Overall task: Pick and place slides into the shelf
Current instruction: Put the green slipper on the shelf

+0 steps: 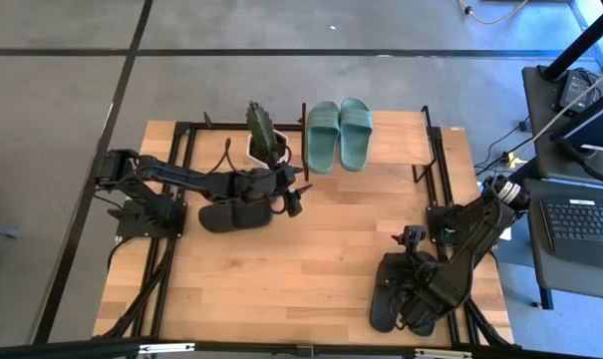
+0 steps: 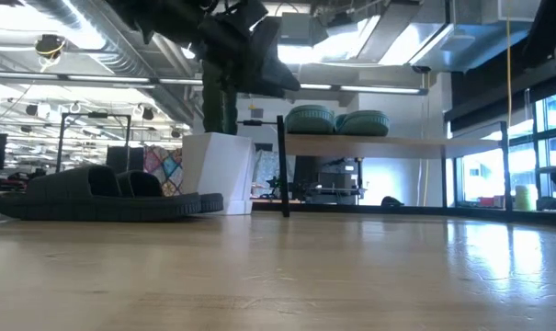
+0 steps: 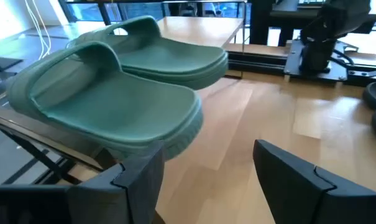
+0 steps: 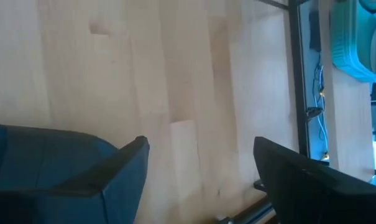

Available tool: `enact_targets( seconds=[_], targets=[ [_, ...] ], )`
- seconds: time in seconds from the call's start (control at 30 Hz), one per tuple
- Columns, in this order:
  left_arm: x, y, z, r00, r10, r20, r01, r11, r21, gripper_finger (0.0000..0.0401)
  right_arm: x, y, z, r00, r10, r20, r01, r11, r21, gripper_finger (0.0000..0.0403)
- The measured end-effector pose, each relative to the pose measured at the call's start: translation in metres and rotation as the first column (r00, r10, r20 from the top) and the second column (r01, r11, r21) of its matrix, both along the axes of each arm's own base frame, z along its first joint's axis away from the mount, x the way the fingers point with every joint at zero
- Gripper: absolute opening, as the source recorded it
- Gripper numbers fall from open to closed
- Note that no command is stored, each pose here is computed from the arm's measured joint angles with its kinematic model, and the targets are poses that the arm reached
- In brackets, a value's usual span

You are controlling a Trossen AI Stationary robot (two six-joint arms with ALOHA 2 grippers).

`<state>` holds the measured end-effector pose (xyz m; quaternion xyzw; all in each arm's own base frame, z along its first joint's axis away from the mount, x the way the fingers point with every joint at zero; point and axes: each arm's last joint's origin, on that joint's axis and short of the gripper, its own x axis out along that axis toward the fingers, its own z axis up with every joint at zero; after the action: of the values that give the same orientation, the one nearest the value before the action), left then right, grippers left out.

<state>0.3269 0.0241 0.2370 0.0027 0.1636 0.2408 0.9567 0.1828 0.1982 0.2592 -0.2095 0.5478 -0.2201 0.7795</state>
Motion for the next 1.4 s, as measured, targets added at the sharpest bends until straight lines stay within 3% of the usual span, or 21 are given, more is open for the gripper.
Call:
enact_targets(
  seconds=[0.3, 0.8, 1.4],
  targets=[
    [0.008, 0.018, -0.022, 0.998, 0.019, -0.055, -0.021, 0.999, -0.043, 0.0235, 0.001, 0.0, 0.0, 1.0, 0.022, 0.006, -0.022, 1.0, -0.02, 0.0289],
    [0.008, 0.035, -0.017, 0.998, 0.057, 0.014, -0.056, 0.997, -0.046, 0.0235, 0.001, 0.0, 0.001, 0.999, 0.024, 0.022, -0.024, 0.999, -0.03, 0.0289],
    [0.016, 0.045, -0.026, 0.997, 0.079, 0.003, -0.079, 0.995, -0.053, 0.0235, 0.001, 0.0, 0.001, 0.999, 0.028, 0.02, -0.027, 0.999, -0.031, 0.0289]
  ],
)
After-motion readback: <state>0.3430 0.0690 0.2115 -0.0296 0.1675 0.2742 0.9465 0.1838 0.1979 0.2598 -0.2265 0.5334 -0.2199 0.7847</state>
